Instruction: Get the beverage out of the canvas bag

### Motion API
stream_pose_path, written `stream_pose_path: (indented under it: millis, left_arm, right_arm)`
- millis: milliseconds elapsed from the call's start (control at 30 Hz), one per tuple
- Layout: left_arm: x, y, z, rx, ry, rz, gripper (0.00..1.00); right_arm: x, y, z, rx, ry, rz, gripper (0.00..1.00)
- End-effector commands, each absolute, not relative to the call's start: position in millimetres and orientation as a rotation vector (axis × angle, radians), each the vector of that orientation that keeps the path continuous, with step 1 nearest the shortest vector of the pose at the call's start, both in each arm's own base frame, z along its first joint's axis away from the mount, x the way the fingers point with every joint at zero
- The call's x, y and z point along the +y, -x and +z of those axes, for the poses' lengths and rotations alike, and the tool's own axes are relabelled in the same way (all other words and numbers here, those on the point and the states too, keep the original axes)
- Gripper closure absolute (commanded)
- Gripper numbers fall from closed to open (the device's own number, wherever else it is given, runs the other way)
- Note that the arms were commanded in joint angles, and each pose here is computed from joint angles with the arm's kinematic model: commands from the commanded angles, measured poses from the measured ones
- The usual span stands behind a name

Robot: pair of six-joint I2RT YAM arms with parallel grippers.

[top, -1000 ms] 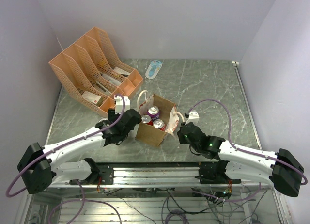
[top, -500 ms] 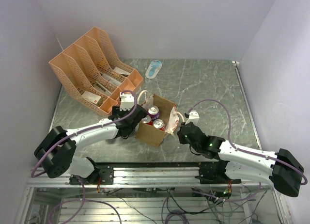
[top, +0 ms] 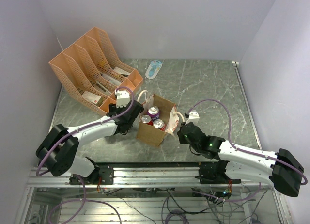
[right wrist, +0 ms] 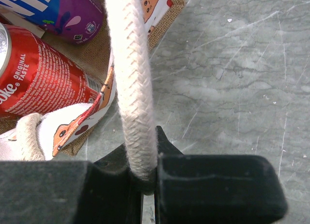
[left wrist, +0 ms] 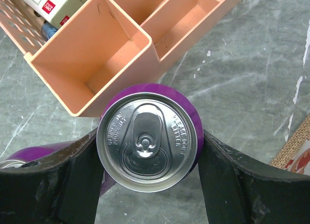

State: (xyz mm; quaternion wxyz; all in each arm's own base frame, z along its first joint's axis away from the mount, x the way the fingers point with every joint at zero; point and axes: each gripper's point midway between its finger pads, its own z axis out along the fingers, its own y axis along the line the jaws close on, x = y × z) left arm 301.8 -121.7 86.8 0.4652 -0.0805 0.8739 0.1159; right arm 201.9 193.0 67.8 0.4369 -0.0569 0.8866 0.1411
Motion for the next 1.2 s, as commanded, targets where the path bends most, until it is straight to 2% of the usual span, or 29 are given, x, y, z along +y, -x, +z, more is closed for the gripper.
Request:
stream_pose_path:
  millis: [0,100,267,433,467,600,833,1000,1167]
  left_arm:
    - [-127,-319,105,2.06,0.318,0.218,0.8]
    - [-128,-319,103,2.062,0.304,0.204,0.75]
    - [-126,-318,99,2.07,0.296,0.227,0.73]
    - [-126,-318,96,2.076,0.296,0.231,0.66]
    - [-125,-317,96,2.076,0.299,0.233,0.58]
    - [-122,-316,97,2.075,0.303,0.246,0.46]
    - [-116,-310,98,2.089,0.323,0.275,0.15]
    - [-113,-304,104,2.085,0.378,0.244,0.05]
    - [-123,-303,121,2.084,0.401,0.139,0.04]
  right_arm:
    - [185,-201,64,2.223,0.17,0.286,0.96]
    - [186,-201,64,2.223,0.169,0.287,0.96]
    - [186,-201,63,2.226,0.173,0.284,0.96]
    - [186,-201,64,2.223,0.171,0.289,0.96]
    - [186,-201,64,2.223,0.171,0.29,0.96]
    - [187,-200,63,2.224,0.18,0.294,0.96]
    - [189,-200,63,2.229,0.194,0.302,0.96]
    - [188,-200,63,2.227,0.189,0.298,0.96]
    - [189,-199,67,2.211,0.192,0.324,0.95]
